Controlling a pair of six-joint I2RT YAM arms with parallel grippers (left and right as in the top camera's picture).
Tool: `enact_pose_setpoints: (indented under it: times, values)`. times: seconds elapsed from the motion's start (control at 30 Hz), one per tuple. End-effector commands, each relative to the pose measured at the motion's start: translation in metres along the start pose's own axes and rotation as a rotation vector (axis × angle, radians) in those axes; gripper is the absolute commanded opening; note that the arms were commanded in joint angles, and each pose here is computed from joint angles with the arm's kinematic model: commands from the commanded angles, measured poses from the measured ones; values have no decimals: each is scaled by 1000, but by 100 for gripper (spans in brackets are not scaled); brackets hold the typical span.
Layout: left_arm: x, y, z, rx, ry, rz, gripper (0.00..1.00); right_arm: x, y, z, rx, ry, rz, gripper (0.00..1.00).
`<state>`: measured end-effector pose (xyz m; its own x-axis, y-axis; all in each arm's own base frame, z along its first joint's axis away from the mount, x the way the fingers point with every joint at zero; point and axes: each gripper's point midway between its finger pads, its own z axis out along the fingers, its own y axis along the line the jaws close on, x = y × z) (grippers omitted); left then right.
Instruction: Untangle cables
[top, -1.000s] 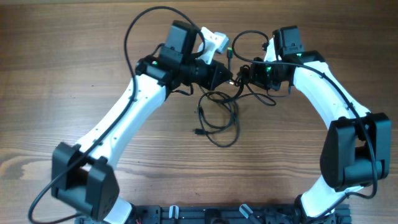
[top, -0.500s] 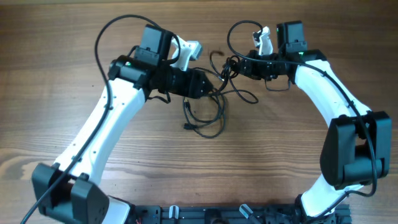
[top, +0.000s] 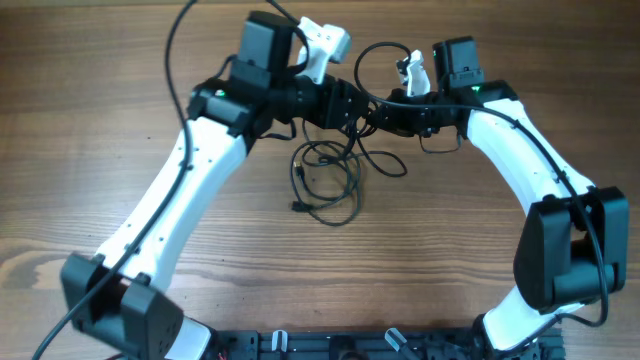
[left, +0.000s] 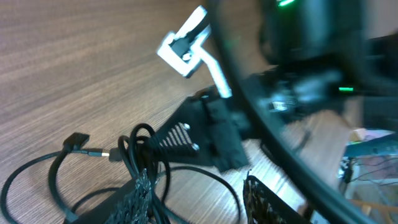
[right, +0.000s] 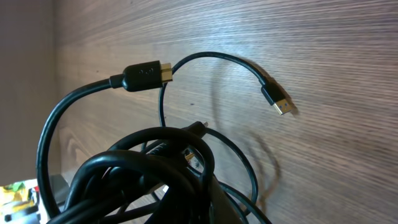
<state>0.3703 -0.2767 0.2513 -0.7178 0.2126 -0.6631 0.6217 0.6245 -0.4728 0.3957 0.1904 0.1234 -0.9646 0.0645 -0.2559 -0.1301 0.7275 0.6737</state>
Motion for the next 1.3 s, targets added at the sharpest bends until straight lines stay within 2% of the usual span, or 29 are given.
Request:
enact_pose_setpoints:
  times: [0.0, 0.23, 0.7, 0.77, 1.07, 1.2, 1.27]
  values:
    - [10, 10, 29, -58, 47, 40, 49, 0, 29, -20, -52, -30, -57, 4]
    - [24, 21, 44, -119, 97, 31, 40, -3, 45, -39, -75, -72, -57, 4]
    - [31, 25, 42, -143, 125, 17, 38, -13, 42, -60, -179, -90, -16, 4]
    - [30, 25, 42, -143, 118, 20, 32, -12, 42, -60, -178, -87, -13, 4]
    - [14, 24, 44, -135, 56, 35, 31, -6, 37, -58, -151, -65, -10, 4]
    - [16, 21, 45, -131, 66, 36, 16, -6, 37, -58, -152, -66, -10, 4]
    - [19, 17, 47, -126, 75, 39, 12, -6, 37, -58, -153, -67, -11, 4]
